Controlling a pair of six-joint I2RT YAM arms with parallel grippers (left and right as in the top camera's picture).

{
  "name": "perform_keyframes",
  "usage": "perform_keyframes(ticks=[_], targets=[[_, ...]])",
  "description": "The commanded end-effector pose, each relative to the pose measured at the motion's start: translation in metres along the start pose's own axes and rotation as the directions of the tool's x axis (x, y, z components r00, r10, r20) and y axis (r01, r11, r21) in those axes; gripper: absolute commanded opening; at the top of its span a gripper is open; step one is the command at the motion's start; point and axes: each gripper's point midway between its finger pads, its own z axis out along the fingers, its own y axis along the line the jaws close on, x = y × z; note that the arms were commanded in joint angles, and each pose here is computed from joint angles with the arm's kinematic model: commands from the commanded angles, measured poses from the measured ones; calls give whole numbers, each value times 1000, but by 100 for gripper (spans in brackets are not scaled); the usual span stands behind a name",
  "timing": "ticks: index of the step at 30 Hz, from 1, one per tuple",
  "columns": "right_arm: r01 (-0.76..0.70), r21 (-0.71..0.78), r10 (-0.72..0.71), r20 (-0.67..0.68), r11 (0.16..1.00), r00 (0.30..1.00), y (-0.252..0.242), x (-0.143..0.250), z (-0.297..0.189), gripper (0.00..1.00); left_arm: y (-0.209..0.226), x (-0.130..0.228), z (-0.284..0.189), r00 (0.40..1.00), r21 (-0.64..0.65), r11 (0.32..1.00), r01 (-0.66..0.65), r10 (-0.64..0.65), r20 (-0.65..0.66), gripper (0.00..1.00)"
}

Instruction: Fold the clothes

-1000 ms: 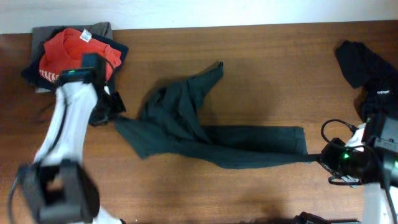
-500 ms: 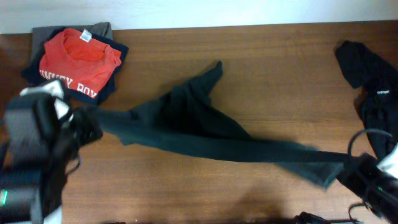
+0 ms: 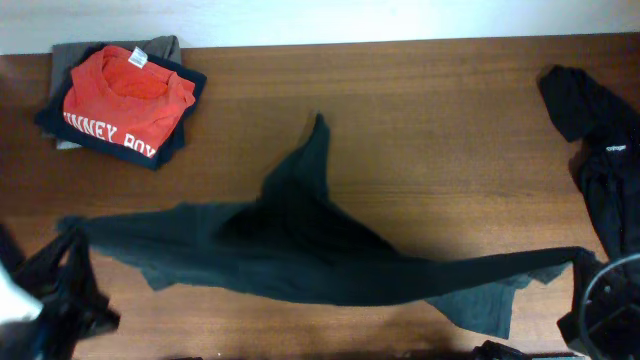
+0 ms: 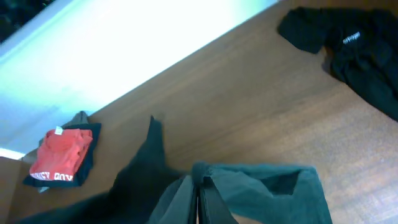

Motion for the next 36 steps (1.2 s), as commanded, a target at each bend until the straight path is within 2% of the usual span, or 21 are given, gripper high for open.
perform_keyframes(ticks=[1, 8, 15, 22, 28, 32, 34, 36], targets=[[30, -38, -28, 36, 999, 999, 10, -3, -12, 4, -19, -16, -29, 997, 97, 995, 1, -8, 72, 1], [57, -54, -51, 111, 997, 993, 19, -19, -27, 4, -28, -32, -56, 987, 144, 989, -14, -9, 158, 1], [50, -32, -46, 113, 998, 993, 16, -46, -6, 4, -28, -47, -24, 990, 111, 994, -6, -10, 138, 1], [23, -35, -20, 88, 999, 996, 14, -94, 49, 4, -28, -75, 77, 998, 46, 999, 7, -9, 59, 1], [46, -202, -34, 59, 978, 998, 36, -139, 115, 4, -36, -90, 211, 1000, 57, 998, 10, -10, 3, 1], [54, -356, -19, 100, 933, 995, 56, -181, 159, 4, -45, -116, 293, 991, 114, 990, 83, -94, 93, 1], [50, -421, 2, 122, 906, 993, 65, -199, 170, 4, -53, -136, 307, 975, 169, 976, 138, -163, 149, 1], [71, -478, 4, 155, 875, 988, 72, -217, 168, 4, -67, -163, 298, 962, 267, 955, 128, -185, 201, 1]])
